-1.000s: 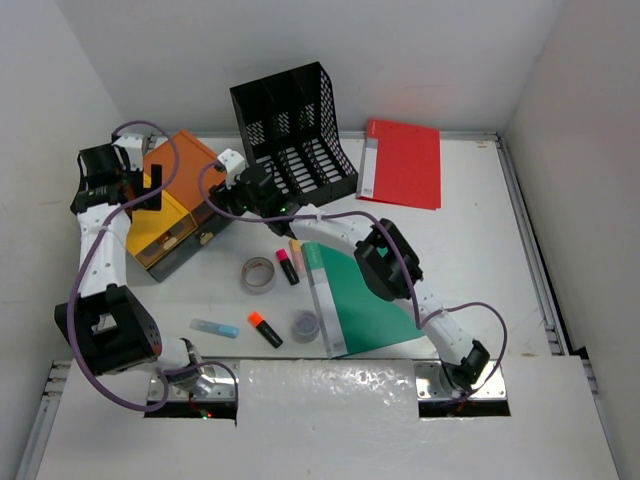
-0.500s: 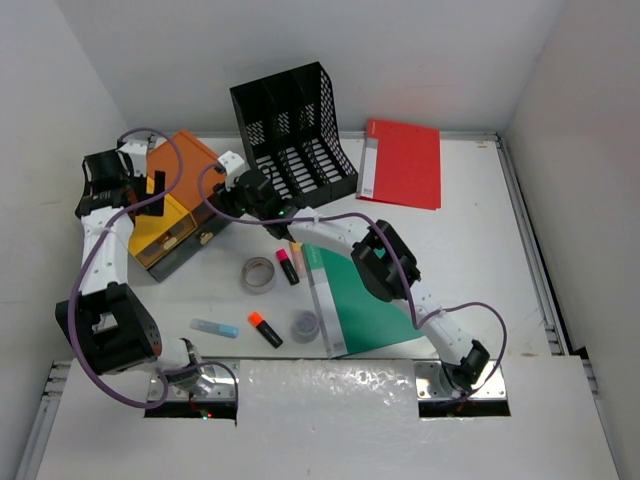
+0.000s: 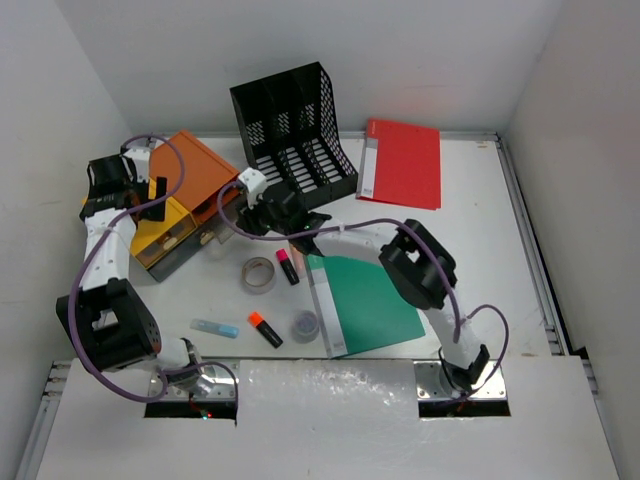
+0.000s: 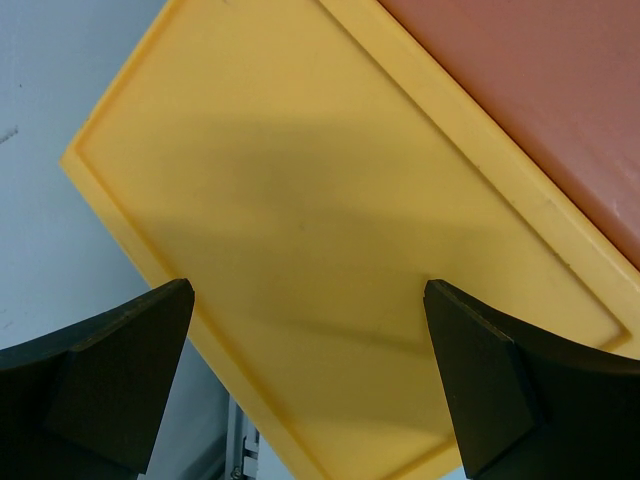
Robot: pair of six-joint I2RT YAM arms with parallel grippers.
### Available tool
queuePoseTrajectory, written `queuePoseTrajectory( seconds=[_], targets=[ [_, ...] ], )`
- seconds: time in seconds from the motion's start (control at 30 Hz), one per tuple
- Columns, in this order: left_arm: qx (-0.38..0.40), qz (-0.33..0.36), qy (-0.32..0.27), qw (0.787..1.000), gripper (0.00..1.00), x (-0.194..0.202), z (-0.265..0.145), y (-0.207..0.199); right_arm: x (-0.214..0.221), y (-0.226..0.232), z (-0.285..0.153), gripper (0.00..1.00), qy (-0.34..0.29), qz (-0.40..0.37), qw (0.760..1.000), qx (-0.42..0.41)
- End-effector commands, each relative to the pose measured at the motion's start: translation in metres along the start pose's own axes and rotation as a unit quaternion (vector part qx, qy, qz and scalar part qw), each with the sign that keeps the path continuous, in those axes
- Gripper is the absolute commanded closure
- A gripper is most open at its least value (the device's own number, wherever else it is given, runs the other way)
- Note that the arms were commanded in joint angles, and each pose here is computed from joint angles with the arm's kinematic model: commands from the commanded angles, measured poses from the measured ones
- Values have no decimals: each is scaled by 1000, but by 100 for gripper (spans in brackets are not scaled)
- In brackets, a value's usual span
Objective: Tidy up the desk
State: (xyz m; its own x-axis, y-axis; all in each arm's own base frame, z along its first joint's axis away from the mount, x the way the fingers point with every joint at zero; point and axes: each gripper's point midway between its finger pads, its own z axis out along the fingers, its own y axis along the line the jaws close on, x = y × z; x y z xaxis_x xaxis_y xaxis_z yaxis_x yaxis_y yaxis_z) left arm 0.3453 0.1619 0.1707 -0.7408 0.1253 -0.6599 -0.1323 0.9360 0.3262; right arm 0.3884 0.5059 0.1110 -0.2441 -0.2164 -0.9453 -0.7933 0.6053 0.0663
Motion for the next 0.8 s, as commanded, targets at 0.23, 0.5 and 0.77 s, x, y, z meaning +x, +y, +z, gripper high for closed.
queuePoseTrajectory(
  seconds=[0.23,0.5,0.77],
  targets=[
    [-11,-9,-5,1000,0,0,5,5,-1,21,-58,91,13,-32,999,-40],
    [-10,-8,-7,1000,0,-3,-2,6,-6,26,-71,27,28,-39,997,-54],
    [5,-8,-10,1000,0,-3,-8,0,-21,31,-132,1,38,-59,996,-56]
  ],
)
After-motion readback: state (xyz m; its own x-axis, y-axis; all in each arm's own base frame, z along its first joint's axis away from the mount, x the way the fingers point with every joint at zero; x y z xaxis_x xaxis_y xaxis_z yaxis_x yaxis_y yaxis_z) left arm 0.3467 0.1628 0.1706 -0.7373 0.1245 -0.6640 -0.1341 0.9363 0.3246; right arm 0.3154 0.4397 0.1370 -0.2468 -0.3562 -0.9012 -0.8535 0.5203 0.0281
